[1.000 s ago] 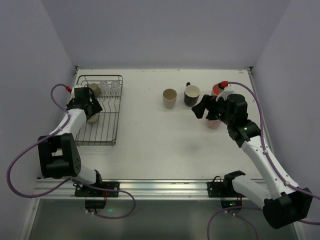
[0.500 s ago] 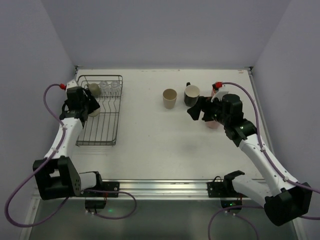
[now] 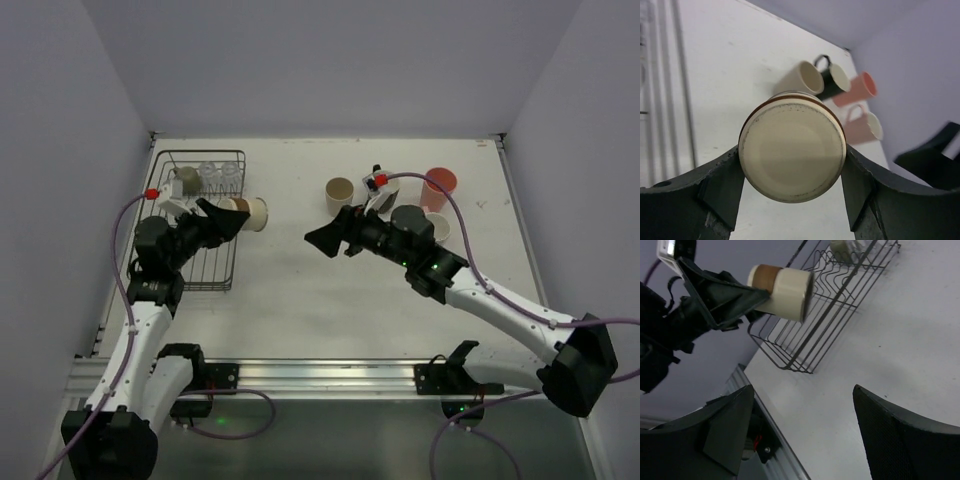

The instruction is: Unload the cups from the dish rack

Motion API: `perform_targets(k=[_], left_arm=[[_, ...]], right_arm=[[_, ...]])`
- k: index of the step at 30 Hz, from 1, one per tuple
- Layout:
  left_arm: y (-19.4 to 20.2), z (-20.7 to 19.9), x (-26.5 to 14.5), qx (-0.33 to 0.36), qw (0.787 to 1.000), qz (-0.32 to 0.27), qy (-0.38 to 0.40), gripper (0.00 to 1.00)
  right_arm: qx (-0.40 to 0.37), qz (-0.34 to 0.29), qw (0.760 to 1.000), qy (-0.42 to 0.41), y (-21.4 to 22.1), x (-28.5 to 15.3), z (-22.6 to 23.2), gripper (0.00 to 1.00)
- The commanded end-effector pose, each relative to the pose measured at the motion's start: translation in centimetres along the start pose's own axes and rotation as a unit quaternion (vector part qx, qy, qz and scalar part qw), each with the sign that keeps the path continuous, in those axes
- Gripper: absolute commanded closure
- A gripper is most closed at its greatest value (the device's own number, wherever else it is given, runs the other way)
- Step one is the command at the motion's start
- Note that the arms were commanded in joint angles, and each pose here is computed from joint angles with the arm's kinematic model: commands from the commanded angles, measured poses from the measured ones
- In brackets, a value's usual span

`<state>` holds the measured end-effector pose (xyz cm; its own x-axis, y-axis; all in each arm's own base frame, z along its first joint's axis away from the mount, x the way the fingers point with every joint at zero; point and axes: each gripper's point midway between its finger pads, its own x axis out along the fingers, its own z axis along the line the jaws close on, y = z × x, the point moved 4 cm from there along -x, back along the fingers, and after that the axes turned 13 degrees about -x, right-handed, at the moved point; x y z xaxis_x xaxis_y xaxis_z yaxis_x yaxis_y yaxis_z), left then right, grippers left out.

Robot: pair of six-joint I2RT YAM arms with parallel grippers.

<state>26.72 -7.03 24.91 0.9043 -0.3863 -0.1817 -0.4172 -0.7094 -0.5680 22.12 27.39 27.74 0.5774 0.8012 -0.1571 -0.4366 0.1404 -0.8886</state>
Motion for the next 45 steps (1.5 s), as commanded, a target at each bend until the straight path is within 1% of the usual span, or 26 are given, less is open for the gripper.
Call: perform_targets(k=[1,4,7,10,13,16,17,18,20,21,23,24,25,26,27,28,30,31,32,33,35,37,40,41,44,45], left_arm=[[3.0,-7.1,-1.3,-0.039,0.973,0.079,0.212,0.75],[5.0,-8.4,-1.6,-0.052,0.959,0.105,0.258,0.75],[5.6,-9.7,-2.1,-0.062,0.945,0.112,0.303,0.75],[6.0,-10.3,-2.4,-0.060,0.937,0.119,0.323,0.75],[6.8,-10.2,-2.3,-0.063,0.935,0.132,0.322,0.75],[7.4,-9.6,-2.1,-0.069,0.936,0.139,0.317,0.75],[7.4,-9.5,-2.1,-0.070,0.936,0.138,0.315,0.74],[7.5,-9.3,-2.0,-0.070,0.937,0.138,0.313,0.72],[7.7,-8.9,-1.8,-0.068,0.941,0.141,0.301,0.65],[7.7,-8.9,-1.8,-0.065,0.941,0.141,0.300,0.51],[7.7,-8.9,-1.7,-0.054,0.943,0.143,0.296,0.33],[7.5,-9.0,-1.7,-0.044,0.945,0.139,0.292,0.16],[7.3,-8.7,-1.3,-0.024,0.951,0.138,0.274,0.11],[6.8,-8.7,-1.2,-0.015,0.957,0.121,0.262,0.05],[6.4,-8.7,-1.2,-0.002,0.961,0.111,0.253,0.00],[5.9,-8.8,-1.2,0.029,0.965,0.104,0.237,0.00],[4.2,-8.6,-1.0,0.066,0.977,0.063,0.190,0.00],[3.4,-8.3,-1.1,0.101,0.981,0.060,0.153,0.00],[2.5,-7.3,-0.9,0.113,0.987,0.035,0.107,0.00],[2.0,-6.6,-1.2,0.141,0.987,0.036,0.068,0.00],[1.1,-5.1,-1.0,0.162,0.986,0.020,0.011,0.00],[1.3,-3.4,-1.0,0.184,0.982,0.031,-0.032,0.00],[1.5,-1.0,-0.9,0.198,0.976,0.029,-0.085,0.00],[1.4,-0.5,-0.9,0.200,0.974,0.023,-0.100,0.00],[1.1,0.5,-1.1,0.204,0.971,0.006,-0.125,0.00],[0.9,0.6,-1.2,0.207,0.970,0.001,-0.129,0.00]], right_arm=[[0.047,-0.069,0.995,-0.056,-2.0,2.4,3.3,0.19],[0.047,-0.075,0.995,-0.047,-1.7,3.6,3.5,0.21],[0.055,-0.085,0.994,-0.045,-2.0,4.2,3.4,0.23],[0.057,-0.086,0.993,-0.049,-2.2,4.4,3.6,0.24],[0.052,-0.096,0.990,-0.084,-3.1,4.2,4.8,0.28],[0.053,-0.110,0.987,-0.108,-3.9,4.1,5.6,0.39],[0.054,-0.112,0.986,-0.112,-3.9,4.2,5.7,0.46],[0.055,-0.114,0.985,-0.117,-4.1,4.1,5.9,0.50],[0.055,-0.125,0.982,-0.129,-4.4,3.9,6.2,0.63],[0.056,-0.127,0.981,-0.134,-4.4,3.8,6.3,0.79],[0.050,-0.131,0.981,-0.136,-4.3,3.6,6.2,0.91],[0.048,-0.133,0.981,-0.134,-4.3,3.2,6.2,0.98],[0.050,-0.121,0.985,-0.108,-3.7,3.3,5.4,1.00],[0.045,-0.113,0.988,-0.092,-3.5,3.2,5.0,1.00],[0.019,-0.113,0.990,-0.077,-3.6,2.7,4.6,1.00],[0.011,-0.082,0.996,-0.031,-2.8,2.7,3.3,1.00],[-0.028,-0.044,0.998,0.022,-2.1,2.3,1.4,1.00],[-0.039,0.001,0.998,0.053,-1.2,1.8,0.5,1.00],[-0.064,0.023,0.995,0.078,-0.7,1.6,-0.7,1.00],[-0.071,0.069,0.989,0.107,0.3,1.2,-2.2,1.00],[-0.091,0.118,0.980,0.135,1.3,0.8,-4.1,1.00],[-0.092,0.192,0.961,0.175,3.1,0.7,-6.9,1.00],[-0.113,0.256,0.930,0.238,4.2,0.2,-10.2,1.00],[-0.121,0.287,0.916,0.252,5.5,0.5,-11.4,1.00],[-0.148,0.320,0.887,0.299,6.2,0.8,-13.9,1.00],[-0.154,0.321,0.878,0.320,5.9,0.8,-14.8,0.99]])
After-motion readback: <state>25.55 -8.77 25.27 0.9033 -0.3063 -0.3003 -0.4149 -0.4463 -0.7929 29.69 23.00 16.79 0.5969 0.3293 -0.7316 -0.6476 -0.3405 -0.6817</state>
